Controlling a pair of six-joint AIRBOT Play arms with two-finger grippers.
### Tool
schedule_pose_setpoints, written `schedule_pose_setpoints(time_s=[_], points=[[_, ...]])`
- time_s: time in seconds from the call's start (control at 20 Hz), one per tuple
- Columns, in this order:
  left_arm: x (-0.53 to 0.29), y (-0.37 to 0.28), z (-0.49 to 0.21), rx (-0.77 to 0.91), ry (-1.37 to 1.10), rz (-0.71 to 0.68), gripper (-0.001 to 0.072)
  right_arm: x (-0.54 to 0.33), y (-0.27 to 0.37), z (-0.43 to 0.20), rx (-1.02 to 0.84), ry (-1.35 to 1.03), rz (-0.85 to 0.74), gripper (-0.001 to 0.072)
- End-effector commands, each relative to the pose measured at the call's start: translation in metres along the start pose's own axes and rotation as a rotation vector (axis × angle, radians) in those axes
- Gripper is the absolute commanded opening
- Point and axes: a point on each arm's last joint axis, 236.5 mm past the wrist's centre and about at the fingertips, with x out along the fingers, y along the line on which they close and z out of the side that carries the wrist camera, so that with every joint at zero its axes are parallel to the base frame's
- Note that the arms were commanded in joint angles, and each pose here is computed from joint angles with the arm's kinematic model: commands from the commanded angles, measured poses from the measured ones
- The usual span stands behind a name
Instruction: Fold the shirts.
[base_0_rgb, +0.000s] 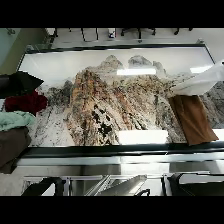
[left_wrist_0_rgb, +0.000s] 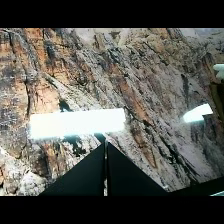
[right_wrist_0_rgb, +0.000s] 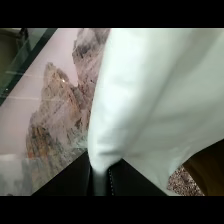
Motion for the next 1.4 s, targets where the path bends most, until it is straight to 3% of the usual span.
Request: schedule_pose_setpoints(time_s=[0.0,0.3,0.7,0.75,0.8,0.85,1.1,1.15,1.25,1.35], points=[[0.0,0.0,0.0,-0.001,-0.001,0.001,0.0016,-0.025,-0.016,-0.015,0.072,0.036,-0.095,0.0022],[0.0,0.0,0.0,0.0,0.0,0.001,0.0015,-0.066,-0.086,-0.095,0.316,0.189,-0.481,0.0022],[0.0,0.001,-0.001,0.034,0.004,0.002,0.0015,-0.08,-0.185,-0.225,0.515,0.414,-0.806,0.0041],[0.0,0.001,-0.001,0.034,0.004,0.002,0.0015,-0.082,-0.191,-0.232,0.525,0.437,-0.83,0.0223],[0.0,0.001,-0.001,0.034,0.004,0.002,0.0016,-0.086,-0.196,-0.234,0.528,0.447,-0.855,0.0635],[0.0,0.001,-0.002,0.034,0.007,0.002,0.0016,-0.085,-0.195,-0.234,0.527,0.446,-0.854,0.0698],[0.0,0.0,-0.002,0.034,0.007,0.001,0.0016,-0.079,-0.175,-0.198,0.476,0.341,-0.774,0.0694],[0.0,0.0,-0.001,0.034,0.005,0.0,0.0015,-0.071,-0.163,-0.187,0.452,0.315,-0.71,0.0604],[0.001,-0.001,-0.001,0.03,0.005,-0.006,0.0015,-0.042,-0.124,-0.169,0.374,0.28,-0.504,0.0036],[0.005,-0.007,-0.004,0.039,0.02,-0.023,0.0016,-0.017,-0.089,-0.167,0.263,0.284,-0.383,0.0028]])
